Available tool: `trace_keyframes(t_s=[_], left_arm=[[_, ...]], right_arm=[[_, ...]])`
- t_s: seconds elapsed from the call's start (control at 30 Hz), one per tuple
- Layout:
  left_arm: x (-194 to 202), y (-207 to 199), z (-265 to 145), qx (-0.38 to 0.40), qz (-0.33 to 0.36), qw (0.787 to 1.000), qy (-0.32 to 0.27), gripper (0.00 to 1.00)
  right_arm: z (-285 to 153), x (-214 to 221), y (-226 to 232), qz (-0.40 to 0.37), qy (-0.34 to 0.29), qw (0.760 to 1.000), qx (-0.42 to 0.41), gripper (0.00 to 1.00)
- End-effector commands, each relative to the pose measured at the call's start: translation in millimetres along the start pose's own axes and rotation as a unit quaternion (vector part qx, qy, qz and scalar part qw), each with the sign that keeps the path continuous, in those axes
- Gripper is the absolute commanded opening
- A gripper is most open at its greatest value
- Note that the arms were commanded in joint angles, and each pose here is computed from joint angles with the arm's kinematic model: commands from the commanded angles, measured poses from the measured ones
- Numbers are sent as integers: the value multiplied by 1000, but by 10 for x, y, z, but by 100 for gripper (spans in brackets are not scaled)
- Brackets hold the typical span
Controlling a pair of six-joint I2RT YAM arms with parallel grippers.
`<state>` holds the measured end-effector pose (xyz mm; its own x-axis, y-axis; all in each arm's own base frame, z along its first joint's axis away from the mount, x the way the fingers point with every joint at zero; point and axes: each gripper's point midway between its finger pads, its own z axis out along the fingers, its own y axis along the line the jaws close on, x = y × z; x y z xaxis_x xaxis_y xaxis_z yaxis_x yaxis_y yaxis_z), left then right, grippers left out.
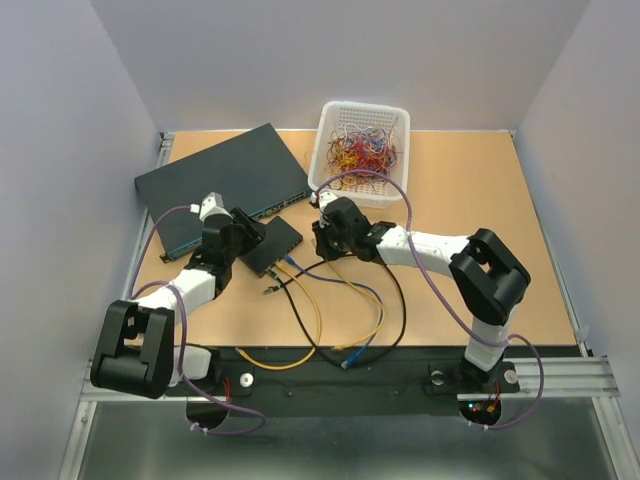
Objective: Insert the plug into the switch port
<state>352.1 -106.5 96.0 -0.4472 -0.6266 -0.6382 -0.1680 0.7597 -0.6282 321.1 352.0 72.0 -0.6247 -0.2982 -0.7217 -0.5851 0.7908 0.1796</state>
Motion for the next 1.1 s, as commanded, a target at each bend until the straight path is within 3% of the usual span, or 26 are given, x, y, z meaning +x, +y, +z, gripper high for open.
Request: trace_keyframes(t_s=[0.0,0.43,0.73,1.07], left_arm=[[-168,175,10,-20,4,999,-36,57],[-316,641,12,-80,-18,994,-67,55],[-259,492,-5,-28,-8,998,-61,53],[-83,482,214,-22,-16,1000,-7,51]], right_arm=[[-46,-114,18,-3,-4,1000,4,0],[-287,135,-20,13,7,1000,1,0],[-410,260,-32,21,10,1000,0,0],[-440,307,-7,23,11,1000,-2,0]])
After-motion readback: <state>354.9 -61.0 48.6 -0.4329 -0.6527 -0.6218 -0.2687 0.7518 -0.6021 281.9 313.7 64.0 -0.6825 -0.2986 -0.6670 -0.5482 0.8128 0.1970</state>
